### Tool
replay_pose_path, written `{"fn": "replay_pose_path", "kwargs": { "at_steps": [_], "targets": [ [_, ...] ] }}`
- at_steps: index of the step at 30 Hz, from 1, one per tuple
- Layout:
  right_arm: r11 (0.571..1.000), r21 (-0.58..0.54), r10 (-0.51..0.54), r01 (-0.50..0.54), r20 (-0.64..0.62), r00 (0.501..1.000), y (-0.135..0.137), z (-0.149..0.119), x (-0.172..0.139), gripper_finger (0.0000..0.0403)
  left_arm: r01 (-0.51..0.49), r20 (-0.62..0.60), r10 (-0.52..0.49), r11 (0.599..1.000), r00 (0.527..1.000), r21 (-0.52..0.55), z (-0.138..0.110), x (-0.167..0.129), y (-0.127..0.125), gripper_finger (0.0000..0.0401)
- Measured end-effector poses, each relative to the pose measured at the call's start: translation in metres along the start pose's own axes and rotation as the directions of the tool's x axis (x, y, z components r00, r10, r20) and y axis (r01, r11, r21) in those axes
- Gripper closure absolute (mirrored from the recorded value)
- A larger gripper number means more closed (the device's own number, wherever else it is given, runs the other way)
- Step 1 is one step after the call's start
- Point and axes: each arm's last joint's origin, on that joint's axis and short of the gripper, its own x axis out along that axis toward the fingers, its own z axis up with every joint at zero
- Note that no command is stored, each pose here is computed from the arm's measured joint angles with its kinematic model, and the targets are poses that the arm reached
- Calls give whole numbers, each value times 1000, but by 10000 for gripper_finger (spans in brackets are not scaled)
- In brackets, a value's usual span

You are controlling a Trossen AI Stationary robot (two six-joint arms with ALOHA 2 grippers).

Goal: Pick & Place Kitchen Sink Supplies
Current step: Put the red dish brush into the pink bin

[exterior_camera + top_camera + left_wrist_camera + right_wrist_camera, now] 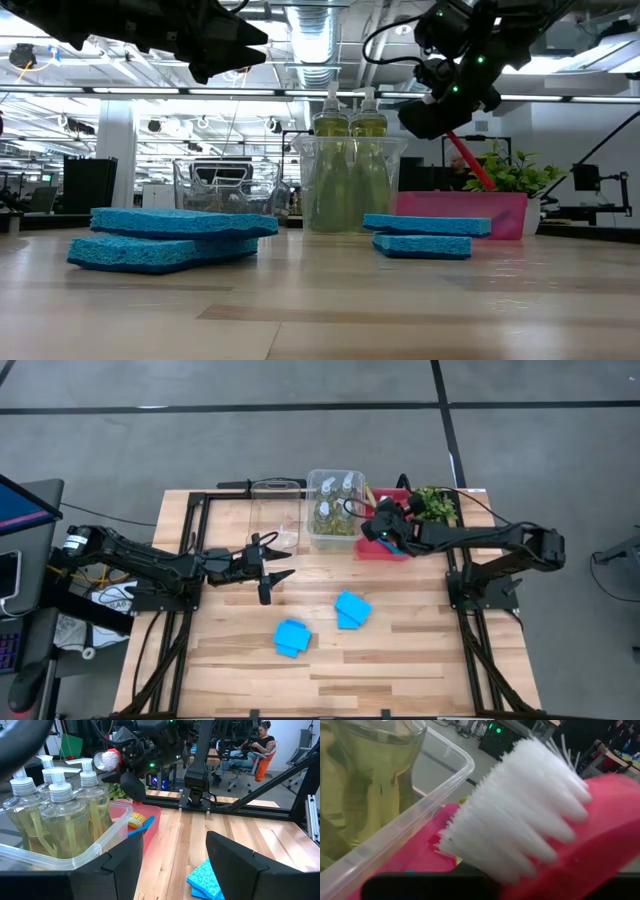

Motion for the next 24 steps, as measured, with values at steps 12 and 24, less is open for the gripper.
{"fn": "replay_pose_path", "kwargs": {
  "at_steps": [12, 24],
  "targets": [
    [1000, -6, 13, -13, -7, 1000, 0, -1, 0, 390, 0, 0, 0, 1000, 1000, 0, 0, 0, 0, 182],
    [999, -26, 42, -42, -4, 999, 3, 0, -2, 327, 0, 0, 0, 1000, 1000, 0, 0, 0, 0, 182]
  ]
}}
